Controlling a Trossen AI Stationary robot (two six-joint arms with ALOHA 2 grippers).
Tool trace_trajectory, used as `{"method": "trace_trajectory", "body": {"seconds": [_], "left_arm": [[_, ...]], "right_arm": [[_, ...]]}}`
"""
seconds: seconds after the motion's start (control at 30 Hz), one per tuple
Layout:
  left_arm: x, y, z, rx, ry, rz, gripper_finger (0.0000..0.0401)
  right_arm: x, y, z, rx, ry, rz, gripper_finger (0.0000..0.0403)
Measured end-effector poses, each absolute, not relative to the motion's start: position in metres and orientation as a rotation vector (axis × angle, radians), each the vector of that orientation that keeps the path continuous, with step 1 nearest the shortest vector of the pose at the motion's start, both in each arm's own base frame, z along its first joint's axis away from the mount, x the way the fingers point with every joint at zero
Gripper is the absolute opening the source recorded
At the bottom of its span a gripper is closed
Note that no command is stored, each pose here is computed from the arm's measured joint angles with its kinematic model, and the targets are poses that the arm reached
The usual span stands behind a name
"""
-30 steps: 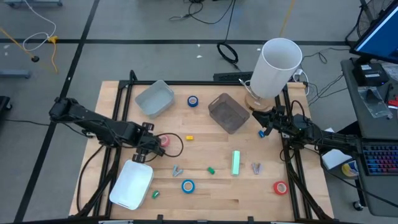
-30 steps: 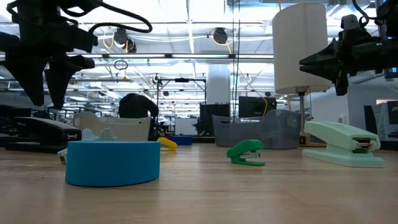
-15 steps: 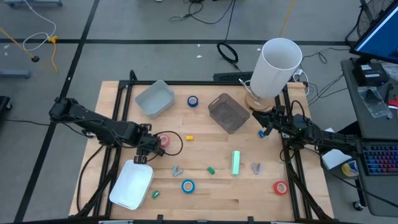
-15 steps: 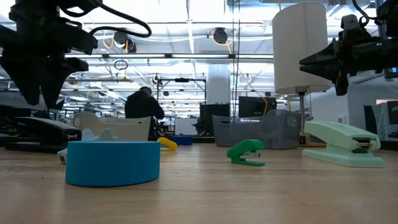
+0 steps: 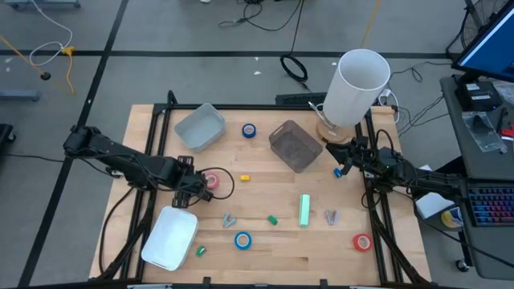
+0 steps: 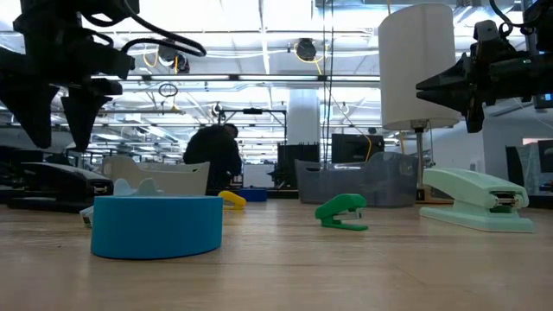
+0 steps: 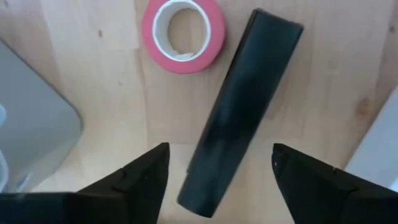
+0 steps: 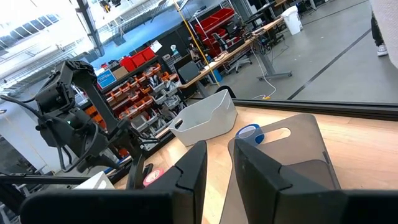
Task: Pick and place Stapler, Stapler remover, tape
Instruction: Put the black stapler into the black bin
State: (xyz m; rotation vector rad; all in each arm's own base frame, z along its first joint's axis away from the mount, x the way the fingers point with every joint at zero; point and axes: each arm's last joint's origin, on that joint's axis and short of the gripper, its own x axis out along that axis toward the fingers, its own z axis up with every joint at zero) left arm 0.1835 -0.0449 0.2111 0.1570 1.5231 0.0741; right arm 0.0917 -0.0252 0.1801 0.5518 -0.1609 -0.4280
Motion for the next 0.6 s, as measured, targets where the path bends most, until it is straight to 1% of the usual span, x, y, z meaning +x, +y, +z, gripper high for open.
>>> {"method": "trace_trajectory", "body": {"seconds": [0.1, 0.23, 0.37, 0.6], "left_arm": [[0.184, -0.046, 0.211, 0.136, 1.525, 0.058, 0.0301], [0.182, -0.045, 0.206, 0.160, 1.533, 0.062, 0.0310], [0.177, -0.043, 0.199, 0.138, 1.569, 0.085, 0.0312], [0.177, -0.044, 0.197, 0.131, 1.572, 0.085, 0.0312]], "right_arm": [[0.092, -0.025, 0.180, 0.552, -0.161, -0.428, 0.0075], [0.092, -0.025, 0.180, 0.550, -0.160, -0.428, 0.0075], [0.092, -0.025, 0.180, 0.548, -0.159, -0.428, 0.0075], [0.092, -0.025, 0.179, 0.548, -0.148, -0.432, 0.0075]]}}
